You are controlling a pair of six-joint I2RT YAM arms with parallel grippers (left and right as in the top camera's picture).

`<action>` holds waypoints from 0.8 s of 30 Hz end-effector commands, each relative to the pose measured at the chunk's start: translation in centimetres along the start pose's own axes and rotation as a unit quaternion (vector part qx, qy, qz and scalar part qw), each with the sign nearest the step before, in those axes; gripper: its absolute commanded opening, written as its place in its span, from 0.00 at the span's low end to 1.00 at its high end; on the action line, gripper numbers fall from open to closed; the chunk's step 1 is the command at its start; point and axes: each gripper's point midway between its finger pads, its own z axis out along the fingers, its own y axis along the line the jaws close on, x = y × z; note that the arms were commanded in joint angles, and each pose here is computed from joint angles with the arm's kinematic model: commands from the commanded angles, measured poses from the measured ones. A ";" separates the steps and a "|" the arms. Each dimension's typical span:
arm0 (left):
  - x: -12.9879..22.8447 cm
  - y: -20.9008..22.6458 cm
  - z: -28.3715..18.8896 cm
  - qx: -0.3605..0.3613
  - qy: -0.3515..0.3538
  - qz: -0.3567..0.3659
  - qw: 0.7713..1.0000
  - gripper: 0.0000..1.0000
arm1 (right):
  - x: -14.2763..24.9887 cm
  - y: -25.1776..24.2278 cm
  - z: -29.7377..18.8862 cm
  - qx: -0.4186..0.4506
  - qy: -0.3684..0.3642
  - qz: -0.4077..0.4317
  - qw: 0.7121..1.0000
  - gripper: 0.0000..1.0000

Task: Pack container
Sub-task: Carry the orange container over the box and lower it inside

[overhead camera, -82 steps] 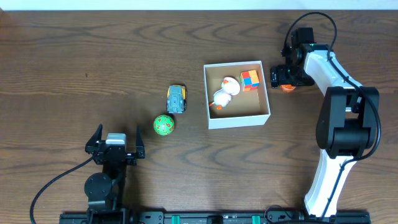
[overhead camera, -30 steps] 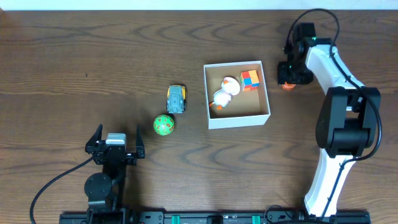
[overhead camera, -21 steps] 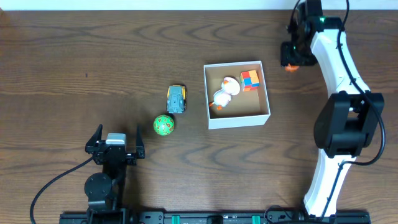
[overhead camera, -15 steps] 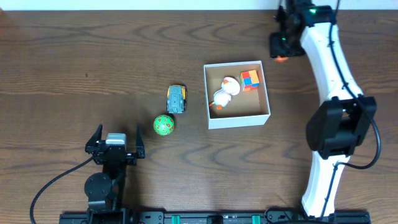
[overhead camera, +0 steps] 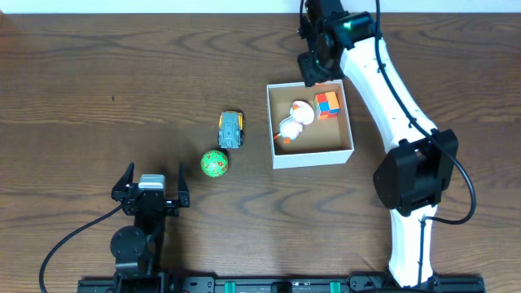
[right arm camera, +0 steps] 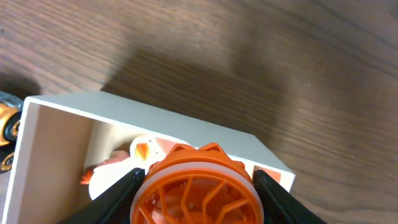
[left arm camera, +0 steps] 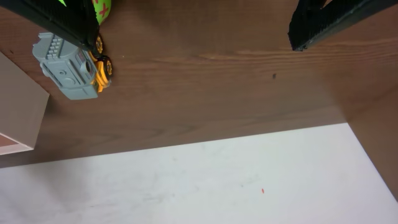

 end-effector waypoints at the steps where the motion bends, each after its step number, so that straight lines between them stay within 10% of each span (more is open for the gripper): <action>1: 1.6 -0.3 0.1 0.006 0.025 0.001 1.000 0.98 | -0.2 0.4 -0.4 0.006 -0.004 0.006 1.000 0.45; 24: 1.6 -0.3 0.1 0.005 0.025 0.001 1.000 0.98 | 3.2 0.3 1.9 0.009 0.057 0.011 0.998 0.49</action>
